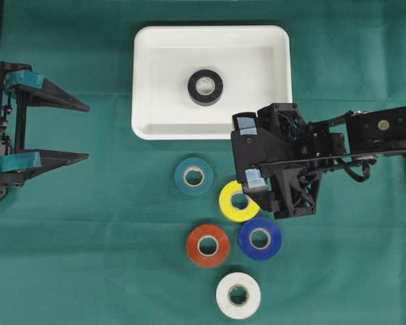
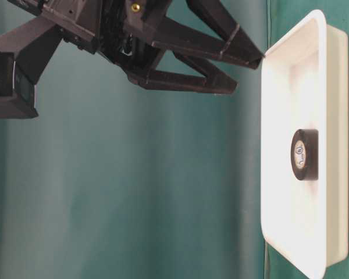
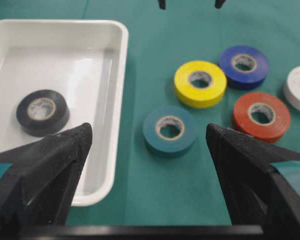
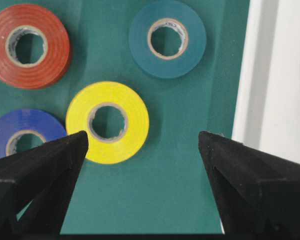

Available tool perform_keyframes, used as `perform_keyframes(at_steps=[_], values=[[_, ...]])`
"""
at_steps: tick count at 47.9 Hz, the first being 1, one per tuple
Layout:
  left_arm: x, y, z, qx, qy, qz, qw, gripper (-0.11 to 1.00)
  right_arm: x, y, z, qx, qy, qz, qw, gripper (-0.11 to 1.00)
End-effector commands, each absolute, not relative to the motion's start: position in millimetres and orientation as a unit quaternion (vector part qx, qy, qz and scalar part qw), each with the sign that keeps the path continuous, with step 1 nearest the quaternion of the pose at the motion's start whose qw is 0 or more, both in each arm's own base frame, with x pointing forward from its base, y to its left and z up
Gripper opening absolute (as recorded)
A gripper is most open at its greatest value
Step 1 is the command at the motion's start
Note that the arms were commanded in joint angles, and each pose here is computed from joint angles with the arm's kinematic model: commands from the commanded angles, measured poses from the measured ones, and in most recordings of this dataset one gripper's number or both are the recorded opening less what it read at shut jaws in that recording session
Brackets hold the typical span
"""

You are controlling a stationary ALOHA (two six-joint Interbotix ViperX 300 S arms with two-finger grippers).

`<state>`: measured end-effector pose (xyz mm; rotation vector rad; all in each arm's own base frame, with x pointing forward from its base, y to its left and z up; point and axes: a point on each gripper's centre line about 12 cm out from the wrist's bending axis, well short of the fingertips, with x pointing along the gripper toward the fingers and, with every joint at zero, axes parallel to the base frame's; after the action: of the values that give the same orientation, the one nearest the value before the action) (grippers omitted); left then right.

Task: Pick up the tape from a random location and place it into the white case.
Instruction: 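Lower the right gripper over the yellow tape roll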

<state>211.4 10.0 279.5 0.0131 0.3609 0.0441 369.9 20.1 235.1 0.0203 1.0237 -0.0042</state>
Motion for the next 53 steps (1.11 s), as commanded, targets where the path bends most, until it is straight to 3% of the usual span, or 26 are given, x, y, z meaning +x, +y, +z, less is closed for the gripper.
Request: perform_keyframes(at_steps=[1,53], values=[[213.3,9.7,285.4,0.005,0.17,0.021,0.985,0.95,373.7,21.4,248.3,0.011,0.473,-0.001,0.881,0.92],[213.5,9.7,285.0,0.005,0.171,0.021,0.985,0.95,375.3,22.2,243.8,0.011,0.47,0.0,0.883,0.92]])
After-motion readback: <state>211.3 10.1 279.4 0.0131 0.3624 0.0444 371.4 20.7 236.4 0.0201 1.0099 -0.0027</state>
